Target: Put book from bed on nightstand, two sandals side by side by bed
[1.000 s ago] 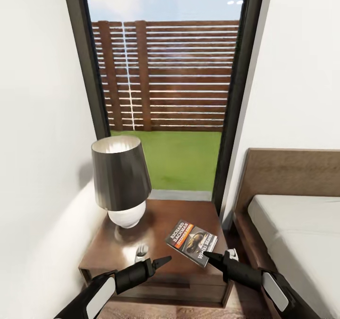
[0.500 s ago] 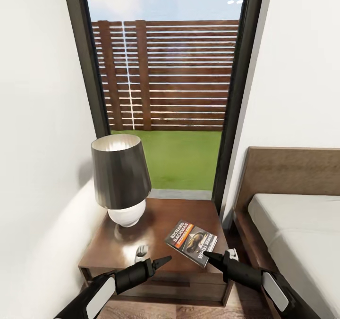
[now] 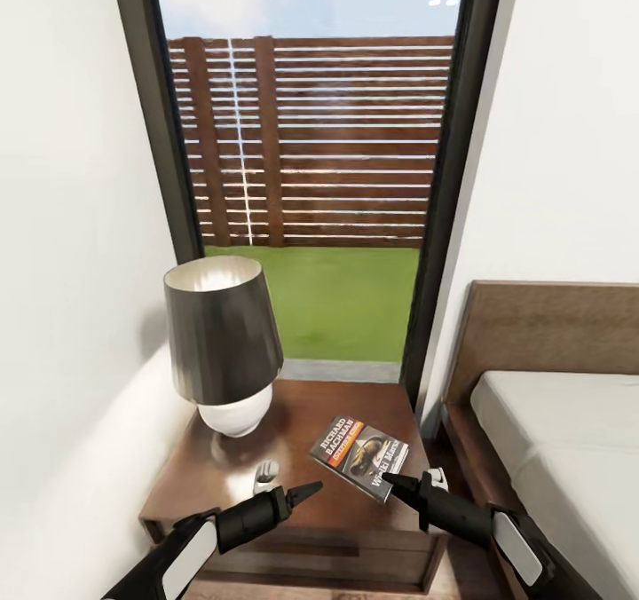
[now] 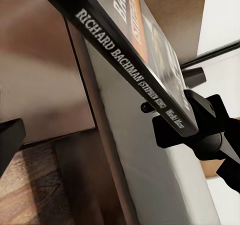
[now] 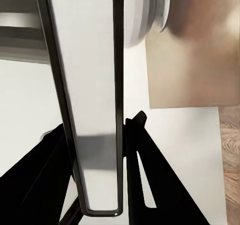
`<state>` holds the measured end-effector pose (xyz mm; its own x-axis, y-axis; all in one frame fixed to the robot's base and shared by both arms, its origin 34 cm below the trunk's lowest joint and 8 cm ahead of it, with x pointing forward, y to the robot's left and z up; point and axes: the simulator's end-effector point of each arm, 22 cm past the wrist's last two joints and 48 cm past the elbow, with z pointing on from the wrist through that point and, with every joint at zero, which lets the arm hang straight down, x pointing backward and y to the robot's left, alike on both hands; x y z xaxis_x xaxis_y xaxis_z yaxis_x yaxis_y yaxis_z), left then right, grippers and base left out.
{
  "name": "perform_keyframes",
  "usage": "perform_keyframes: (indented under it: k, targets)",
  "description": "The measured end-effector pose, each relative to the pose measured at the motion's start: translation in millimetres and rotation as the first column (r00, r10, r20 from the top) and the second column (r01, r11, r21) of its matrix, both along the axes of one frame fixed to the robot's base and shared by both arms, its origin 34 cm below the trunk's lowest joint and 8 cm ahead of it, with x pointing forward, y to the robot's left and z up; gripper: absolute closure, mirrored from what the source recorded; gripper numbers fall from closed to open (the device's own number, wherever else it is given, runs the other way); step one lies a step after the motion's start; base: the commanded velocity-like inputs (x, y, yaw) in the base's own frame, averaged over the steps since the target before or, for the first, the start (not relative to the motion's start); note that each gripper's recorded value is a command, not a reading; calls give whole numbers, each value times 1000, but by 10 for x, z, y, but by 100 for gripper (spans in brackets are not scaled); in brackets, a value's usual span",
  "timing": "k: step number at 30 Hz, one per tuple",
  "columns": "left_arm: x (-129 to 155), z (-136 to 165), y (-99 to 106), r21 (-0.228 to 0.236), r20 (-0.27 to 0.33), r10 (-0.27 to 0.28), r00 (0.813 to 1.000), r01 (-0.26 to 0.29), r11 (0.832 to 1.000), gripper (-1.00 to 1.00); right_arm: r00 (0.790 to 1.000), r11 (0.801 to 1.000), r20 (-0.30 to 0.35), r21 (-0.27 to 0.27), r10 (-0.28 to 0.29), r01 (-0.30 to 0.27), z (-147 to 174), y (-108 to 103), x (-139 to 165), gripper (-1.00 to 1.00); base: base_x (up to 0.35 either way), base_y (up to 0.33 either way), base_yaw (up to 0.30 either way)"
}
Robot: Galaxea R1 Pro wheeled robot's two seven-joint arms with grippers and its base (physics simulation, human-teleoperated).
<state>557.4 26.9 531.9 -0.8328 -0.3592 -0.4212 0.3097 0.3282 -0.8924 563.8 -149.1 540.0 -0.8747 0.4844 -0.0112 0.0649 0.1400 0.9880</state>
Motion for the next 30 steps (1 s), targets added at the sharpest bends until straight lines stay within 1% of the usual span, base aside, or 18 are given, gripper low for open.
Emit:
perform_keyframes:
  k: [7, 10, 24, 30]
  targets:
    - [-1, 3, -1, 0, 0, 0, 1000, 0, 1000, -100, 1000, 1000, 1, -1, 0, 0, 2, 0, -1, 100, 263, 0, 0]
    - [-2, 1, -2, 0, 0, -1, 1000, 1, 1000, -100, 1000, 1000, 0, 0, 0, 0, 0, 0, 0, 100, 147, 0, 0]
    - [0, -1, 0, 0, 0, 0, 1000, 0, 1000, -100, 1000, 1000, 0, 1, 0, 0, 0, 0, 1, 100, 13, 0, 0]
    - [-31, -137, 1, 1, -2, 0, 1000, 0, 1000, -100, 1000, 1000, 1, -2, 0, 0, -134, 0, -30, 100, 0, 0, 0]
